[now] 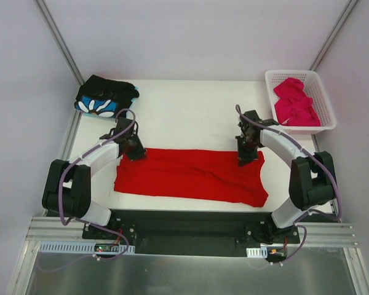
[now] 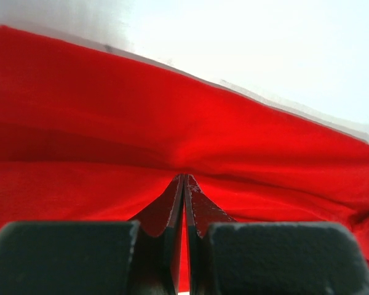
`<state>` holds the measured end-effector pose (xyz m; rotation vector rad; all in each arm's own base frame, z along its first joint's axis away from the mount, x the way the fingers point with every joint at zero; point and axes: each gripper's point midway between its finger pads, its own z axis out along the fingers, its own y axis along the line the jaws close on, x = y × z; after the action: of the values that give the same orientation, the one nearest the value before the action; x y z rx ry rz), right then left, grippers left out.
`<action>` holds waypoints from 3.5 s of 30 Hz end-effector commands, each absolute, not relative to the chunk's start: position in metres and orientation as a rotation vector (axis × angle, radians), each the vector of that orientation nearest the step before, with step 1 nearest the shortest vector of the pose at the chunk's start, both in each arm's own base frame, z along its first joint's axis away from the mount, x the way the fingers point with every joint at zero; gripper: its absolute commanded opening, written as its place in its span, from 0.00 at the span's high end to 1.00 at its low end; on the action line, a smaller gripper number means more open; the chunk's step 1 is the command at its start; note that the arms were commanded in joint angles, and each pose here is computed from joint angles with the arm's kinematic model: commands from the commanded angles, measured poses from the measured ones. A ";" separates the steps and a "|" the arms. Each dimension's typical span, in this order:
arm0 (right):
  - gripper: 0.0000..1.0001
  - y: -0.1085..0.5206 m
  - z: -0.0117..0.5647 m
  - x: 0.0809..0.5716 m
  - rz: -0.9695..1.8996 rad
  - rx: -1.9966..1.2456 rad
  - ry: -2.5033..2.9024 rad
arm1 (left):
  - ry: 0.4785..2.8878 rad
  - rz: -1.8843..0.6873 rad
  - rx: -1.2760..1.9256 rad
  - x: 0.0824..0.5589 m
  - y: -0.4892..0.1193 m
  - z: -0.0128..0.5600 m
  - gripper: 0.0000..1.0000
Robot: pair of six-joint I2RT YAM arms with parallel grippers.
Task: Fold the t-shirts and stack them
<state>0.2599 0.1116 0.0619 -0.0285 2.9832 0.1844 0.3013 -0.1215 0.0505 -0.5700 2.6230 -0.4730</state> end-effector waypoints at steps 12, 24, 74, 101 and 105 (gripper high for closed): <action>0.86 0.106 0.076 0.243 0.206 -0.052 2.960 | 2.613 -0.378 -0.729 0.321 -0.079 0.032 0.98; 0.85 0.110 0.081 0.240 0.244 -0.054 2.952 | 2.672 -0.403 -0.784 0.316 -0.084 0.007 0.99; 0.64 0.099 0.038 0.243 0.340 0.047 3.045 | 2.664 -0.499 -0.772 0.310 -0.094 0.021 0.98; 0.94 0.153 0.064 0.139 0.316 -0.415 3.089 | 2.660 -0.519 -0.768 0.308 -0.096 0.024 0.98; 0.94 0.159 0.055 0.117 0.270 -0.525 3.116 | 2.658 -0.519 -0.767 0.309 -0.096 0.026 0.98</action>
<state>0.1391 0.1599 0.0554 -0.4962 3.0778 0.3282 0.3170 -0.0974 0.0194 -0.7752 2.6492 -0.5151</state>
